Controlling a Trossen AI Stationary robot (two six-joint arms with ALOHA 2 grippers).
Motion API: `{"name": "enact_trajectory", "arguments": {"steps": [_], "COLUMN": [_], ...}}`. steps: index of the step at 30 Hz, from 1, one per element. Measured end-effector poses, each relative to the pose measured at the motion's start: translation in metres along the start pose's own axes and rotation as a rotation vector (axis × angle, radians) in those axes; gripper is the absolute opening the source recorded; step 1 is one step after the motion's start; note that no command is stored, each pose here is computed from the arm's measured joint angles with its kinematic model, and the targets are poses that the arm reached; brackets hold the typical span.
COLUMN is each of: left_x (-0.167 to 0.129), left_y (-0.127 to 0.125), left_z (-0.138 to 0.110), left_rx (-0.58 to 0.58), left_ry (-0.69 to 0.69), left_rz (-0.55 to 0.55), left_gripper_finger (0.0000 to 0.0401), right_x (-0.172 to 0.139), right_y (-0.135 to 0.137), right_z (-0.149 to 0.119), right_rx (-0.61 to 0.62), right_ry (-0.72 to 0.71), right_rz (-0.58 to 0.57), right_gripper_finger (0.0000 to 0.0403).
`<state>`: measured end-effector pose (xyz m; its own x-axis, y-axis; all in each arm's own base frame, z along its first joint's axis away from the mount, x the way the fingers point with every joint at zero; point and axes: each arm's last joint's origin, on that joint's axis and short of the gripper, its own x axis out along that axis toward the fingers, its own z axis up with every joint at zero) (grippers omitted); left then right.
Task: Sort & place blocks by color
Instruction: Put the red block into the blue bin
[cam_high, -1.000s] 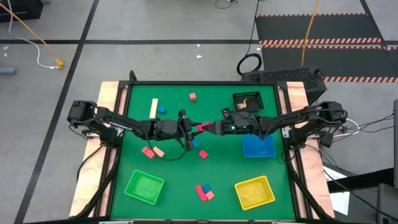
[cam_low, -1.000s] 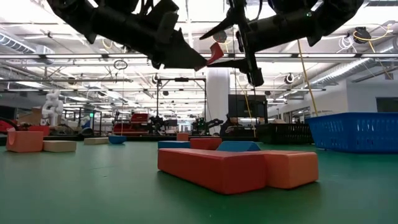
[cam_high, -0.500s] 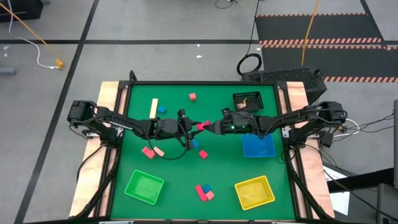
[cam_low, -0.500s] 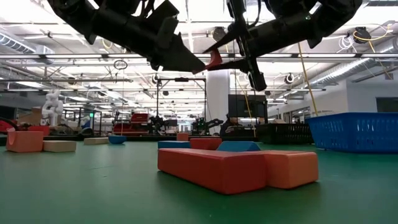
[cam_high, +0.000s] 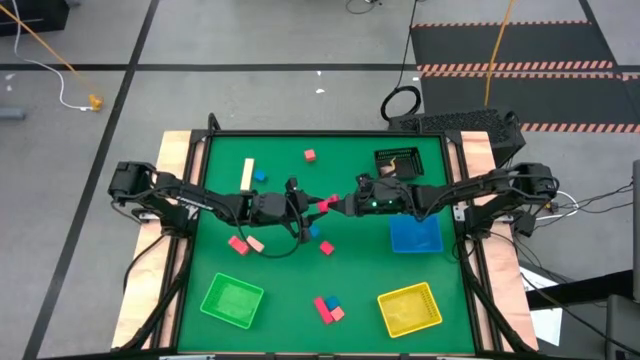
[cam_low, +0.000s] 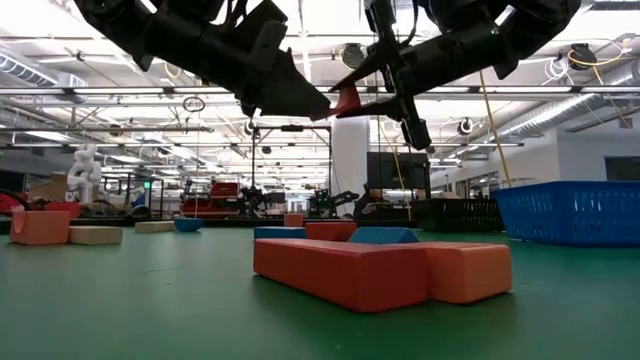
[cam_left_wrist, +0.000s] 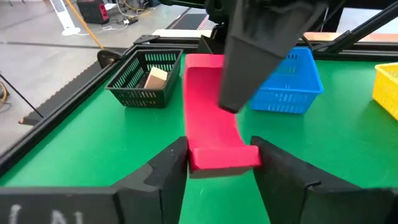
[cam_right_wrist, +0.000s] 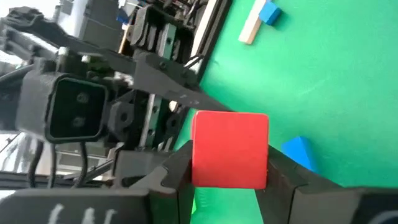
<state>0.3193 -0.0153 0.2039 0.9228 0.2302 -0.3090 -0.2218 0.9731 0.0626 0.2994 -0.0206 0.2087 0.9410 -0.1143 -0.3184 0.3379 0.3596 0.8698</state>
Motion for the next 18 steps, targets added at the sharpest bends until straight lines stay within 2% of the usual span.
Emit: {"name": "enact_trajectory", "arguments": {"steps": [4, 8, 13, 18], "left_x": [0.0, 0.0, 0.0, -0.001], "left_y": [0.0, 0.001, 0.005, 0.009], "left_z": [0.0, -0.002, -0.004, -0.012], "left_rx": [0.001, 0.024, 0.045, 0.064], "left_ry": [0.003, 0.013, 0.04, 0.116], "left_rz": [0.007, 0.062, 0.164, 0.216], "left_gripper_finger": [0.0204, 0.0227, 0.0236, 0.0229], "right_x": [0.0, -0.001, -0.014, -0.043], "right_y": [-0.007, -0.017, -0.02, -0.009], "right_z": [0.006, 0.012, 0.013, 0.006], "right_rx": [0.005, 0.021, 0.064, 0.14], "right_ry": [0.006, 0.026, 0.153, 0.283], "right_rz": [-0.048, -0.119, -0.174, -0.219], "right_gripper_finger": [0.0113, 0.0112, 0.0112, 0.0112]}}
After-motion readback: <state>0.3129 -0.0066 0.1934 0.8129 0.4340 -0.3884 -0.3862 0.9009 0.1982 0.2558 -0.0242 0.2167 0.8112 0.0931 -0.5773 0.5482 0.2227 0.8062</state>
